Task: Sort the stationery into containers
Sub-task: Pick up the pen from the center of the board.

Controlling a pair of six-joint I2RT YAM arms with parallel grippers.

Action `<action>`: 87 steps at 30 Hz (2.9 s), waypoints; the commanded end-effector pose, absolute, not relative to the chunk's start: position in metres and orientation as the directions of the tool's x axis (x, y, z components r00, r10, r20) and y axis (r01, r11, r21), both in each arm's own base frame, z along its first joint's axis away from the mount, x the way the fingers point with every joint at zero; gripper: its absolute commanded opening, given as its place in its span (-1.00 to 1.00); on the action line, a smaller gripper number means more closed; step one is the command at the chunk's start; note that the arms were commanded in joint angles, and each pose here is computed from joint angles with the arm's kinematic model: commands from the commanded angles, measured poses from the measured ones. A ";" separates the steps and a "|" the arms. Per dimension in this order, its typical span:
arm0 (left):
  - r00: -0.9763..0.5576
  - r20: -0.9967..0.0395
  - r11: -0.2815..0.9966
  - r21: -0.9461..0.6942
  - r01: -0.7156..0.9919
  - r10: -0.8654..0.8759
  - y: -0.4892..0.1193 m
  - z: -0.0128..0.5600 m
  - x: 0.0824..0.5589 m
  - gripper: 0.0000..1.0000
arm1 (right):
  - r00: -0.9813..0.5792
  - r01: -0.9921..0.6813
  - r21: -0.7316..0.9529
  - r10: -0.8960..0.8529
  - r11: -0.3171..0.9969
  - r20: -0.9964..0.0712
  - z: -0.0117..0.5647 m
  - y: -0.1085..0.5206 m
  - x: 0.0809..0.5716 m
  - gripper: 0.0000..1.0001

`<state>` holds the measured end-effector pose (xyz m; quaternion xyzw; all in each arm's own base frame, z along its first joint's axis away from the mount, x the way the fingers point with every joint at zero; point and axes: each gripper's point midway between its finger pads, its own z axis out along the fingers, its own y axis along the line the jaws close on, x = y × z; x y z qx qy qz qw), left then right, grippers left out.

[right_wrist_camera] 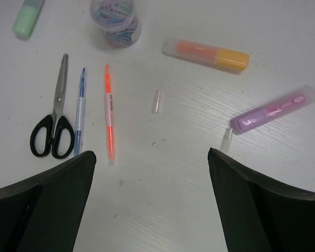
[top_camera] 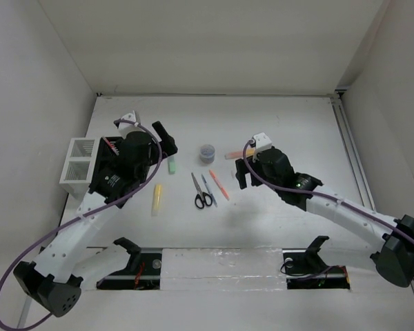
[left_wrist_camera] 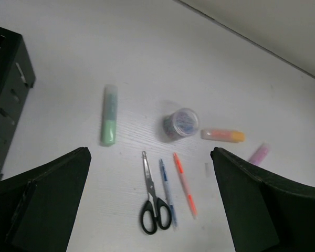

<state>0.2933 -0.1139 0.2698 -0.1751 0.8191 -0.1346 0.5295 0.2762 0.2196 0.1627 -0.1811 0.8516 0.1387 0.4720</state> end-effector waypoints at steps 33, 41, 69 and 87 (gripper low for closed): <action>-0.753 -0.532 0.922 -0.252 -0.294 -0.386 -0.281 0.065 0.276 0.50 | -0.319 -0.280 0.137 0.043 0.950 -0.947 0.266 0.158 0.256 0.93; -0.776 -0.505 0.925 -0.242 -0.291 -0.377 -0.286 0.051 0.273 0.41 | -0.315 -0.283 0.130 0.035 0.950 -0.948 0.263 0.155 0.253 0.91; -0.748 -0.461 0.878 -0.277 -0.390 -0.478 -0.318 0.047 0.290 0.13 | -0.259 -0.263 0.141 0.071 0.955 -0.963 0.293 0.140 0.245 0.91; -0.755 -0.446 0.874 -0.173 -0.454 -0.480 -0.305 0.023 0.282 -0.33 | -0.235 -0.270 0.136 0.071 0.953 -0.969 0.298 0.136 0.243 0.91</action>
